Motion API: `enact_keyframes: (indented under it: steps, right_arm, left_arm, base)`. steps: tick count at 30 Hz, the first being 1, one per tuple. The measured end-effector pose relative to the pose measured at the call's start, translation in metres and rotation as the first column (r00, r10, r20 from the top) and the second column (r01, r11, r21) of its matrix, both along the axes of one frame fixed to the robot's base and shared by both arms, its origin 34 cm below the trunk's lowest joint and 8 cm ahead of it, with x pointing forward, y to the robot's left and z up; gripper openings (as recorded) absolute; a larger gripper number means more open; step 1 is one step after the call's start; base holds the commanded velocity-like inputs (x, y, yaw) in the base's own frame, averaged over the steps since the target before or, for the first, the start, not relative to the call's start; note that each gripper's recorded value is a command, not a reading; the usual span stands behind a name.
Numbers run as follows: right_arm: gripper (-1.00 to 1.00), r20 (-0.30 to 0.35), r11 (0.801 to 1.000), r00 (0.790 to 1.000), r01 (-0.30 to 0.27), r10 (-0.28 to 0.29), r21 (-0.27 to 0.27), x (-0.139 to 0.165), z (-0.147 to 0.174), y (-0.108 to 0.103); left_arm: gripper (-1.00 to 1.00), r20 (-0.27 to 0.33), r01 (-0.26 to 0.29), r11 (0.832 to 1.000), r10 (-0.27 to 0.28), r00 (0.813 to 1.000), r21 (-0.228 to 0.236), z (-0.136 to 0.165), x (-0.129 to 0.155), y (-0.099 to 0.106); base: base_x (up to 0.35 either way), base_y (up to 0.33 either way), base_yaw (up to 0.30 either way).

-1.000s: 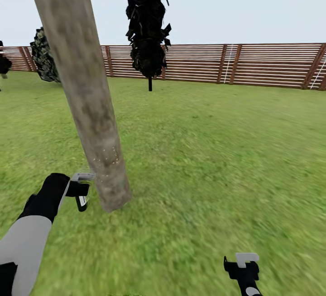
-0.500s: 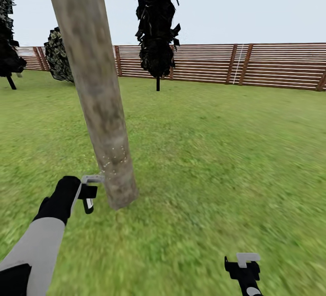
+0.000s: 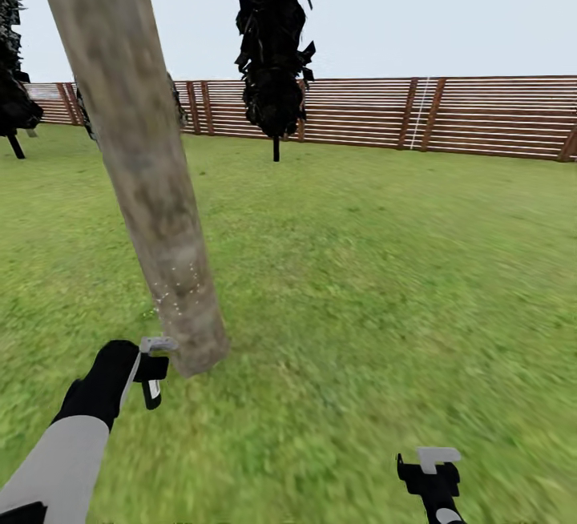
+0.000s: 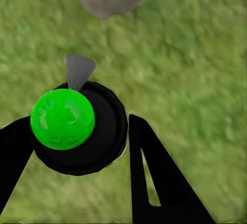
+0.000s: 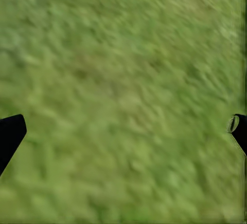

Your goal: In the garden, pick up the pesticide atomizer on the floor and spray pesticide onto both trees until each tree trunk is fully covered.

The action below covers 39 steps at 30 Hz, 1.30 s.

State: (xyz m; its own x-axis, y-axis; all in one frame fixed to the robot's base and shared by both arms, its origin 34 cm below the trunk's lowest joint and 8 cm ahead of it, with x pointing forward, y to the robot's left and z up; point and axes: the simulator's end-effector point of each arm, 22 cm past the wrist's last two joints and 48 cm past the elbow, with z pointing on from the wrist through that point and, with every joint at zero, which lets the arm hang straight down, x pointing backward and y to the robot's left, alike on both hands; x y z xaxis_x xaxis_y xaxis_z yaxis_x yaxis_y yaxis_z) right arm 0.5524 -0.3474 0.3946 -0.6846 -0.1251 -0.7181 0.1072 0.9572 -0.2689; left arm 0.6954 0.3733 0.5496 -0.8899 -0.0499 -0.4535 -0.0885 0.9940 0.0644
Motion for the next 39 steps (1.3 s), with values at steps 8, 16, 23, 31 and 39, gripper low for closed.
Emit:
enact_keyframes:
  steps: [8,16,23,31,39]
  right_arm:
    - [1.00,0.001,1.000,1.000,-0.002,0.002,0.003,0.000,0.000,0.002]
    - [1.00,0.000,1.000,1.000,-0.002,0.002,0.003,0.000,0.000,0.003]
    - [1.00,0.001,1.000,1.000,-0.002,0.002,0.002,0.000,0.000,0.002]
    - [1.00,0.001,1.000,1.000,0.000,0.000,-0.002,0.000,0.001,-0.001]
    - [1.00,0.000,1.000,1.000,-0.005,0.005,0.002,0.000,0.000,0.002]
  left_arm:
    - [-1.00,0.042,0.021,1.000,-0.021,0.999,0.003,-0.013,-0.005,-0.006]
    - [-1.00,0.047,-0.003,1.000,0.003,0.999,-0.006,-0.014,-0.006,-0.002]
    - [-1.00,0.047,-0.039,0.998,0.037,0.998,0.044,-0.036,-0.015,0.011]
    - [-1.00,0.045,-0.048,0.996,0.044,0.998,0.075,-0.045,-0.020,0.015]
    - [-1.00,0.046,-0.076,0.990,0.070,0.996,0.123,-0.043,-0.022,0.029]
  base:
    - [0.061,-0.269,0.006]
    - [0.163,-0.252,0.229]
    - [0.166,-0.251,0.157]
    - [0.200,-0.226,0.004]
    - [0.237,-0.198,0.000]
